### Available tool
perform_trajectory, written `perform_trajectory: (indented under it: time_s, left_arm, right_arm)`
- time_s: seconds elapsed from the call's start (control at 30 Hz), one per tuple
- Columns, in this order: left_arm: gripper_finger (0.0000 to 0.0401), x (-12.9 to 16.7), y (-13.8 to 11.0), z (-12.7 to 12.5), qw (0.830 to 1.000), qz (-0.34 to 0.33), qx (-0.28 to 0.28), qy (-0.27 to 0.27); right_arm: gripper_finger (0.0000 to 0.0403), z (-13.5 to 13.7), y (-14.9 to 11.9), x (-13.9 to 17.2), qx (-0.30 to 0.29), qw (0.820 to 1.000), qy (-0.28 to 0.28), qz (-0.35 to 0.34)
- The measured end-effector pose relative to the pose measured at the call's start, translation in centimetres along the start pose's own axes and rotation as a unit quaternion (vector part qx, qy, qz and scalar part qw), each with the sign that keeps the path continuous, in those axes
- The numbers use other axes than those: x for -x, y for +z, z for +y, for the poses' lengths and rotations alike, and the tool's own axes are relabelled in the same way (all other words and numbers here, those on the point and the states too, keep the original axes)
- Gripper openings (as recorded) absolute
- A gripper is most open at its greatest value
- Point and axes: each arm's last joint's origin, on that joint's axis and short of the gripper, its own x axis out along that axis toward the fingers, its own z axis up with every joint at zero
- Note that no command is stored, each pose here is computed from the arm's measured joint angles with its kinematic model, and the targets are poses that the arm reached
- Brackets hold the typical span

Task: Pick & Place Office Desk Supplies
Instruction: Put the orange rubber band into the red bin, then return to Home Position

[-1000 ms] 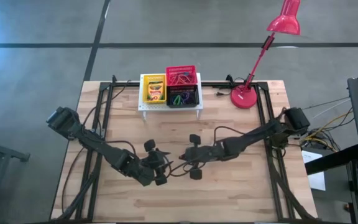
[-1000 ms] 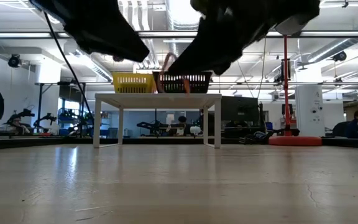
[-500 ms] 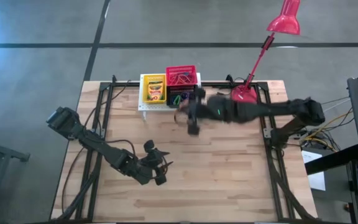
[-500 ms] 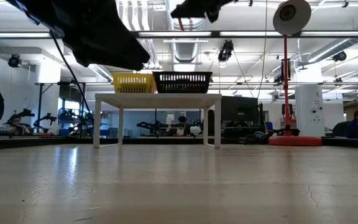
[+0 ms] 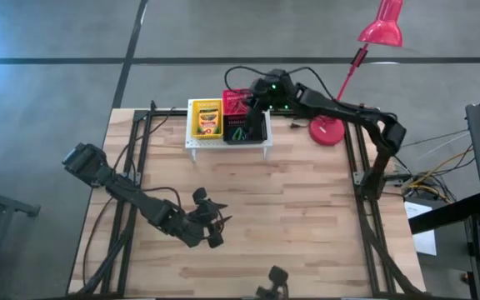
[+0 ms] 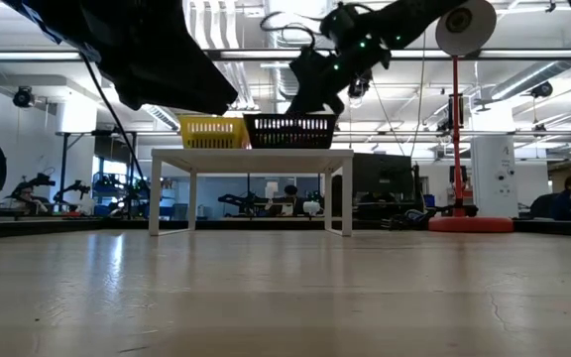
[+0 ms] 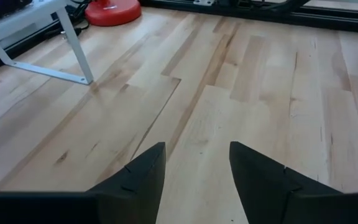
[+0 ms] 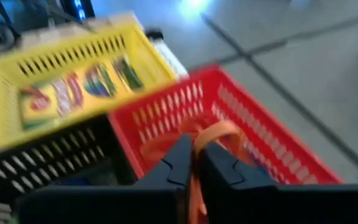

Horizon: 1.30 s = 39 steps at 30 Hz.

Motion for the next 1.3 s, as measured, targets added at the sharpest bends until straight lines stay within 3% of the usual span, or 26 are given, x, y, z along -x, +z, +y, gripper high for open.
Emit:
perform_trajectory:
  time_s: [0.2,0.43,0.77,1.07,1.3]
  left_arm:
    - [0.0177,0.0,0.0,0.0,1.000,0.000,0.009,0.000]
    - [0.0177,0.0,0.0,0.0,1.000,0.000,0.012,0.000]
    - [0.0177,0.0,0.0,0.0,1.000,0.000,0.012,0.000]
    - [0.0177,-0.1,-0.5,0.2,0.999,0.002,0.036,0.001]
    - [0.0177,-0.1,-0.9,0.4,0.999,0.003,0.046,0.002]
  right_arm:
    - [0.0086,-1.3,0.5,0.7,-0.015,0.997,-0.007,0.076]
    - [0.0161,-0.8,2.3,4.1,-0.024,0.987,-0.002,0.159]
    - [0.0179,1.5,1.5,9.4,-0.010,0.950,0.023,0.310]
    - [0.0150,7.6,-3.2,15.3,0.084,0.963,0.104,0.236]
    - [0.0124,7.5,-9.6,21.1,0.032,0.979,0.166,0.112]
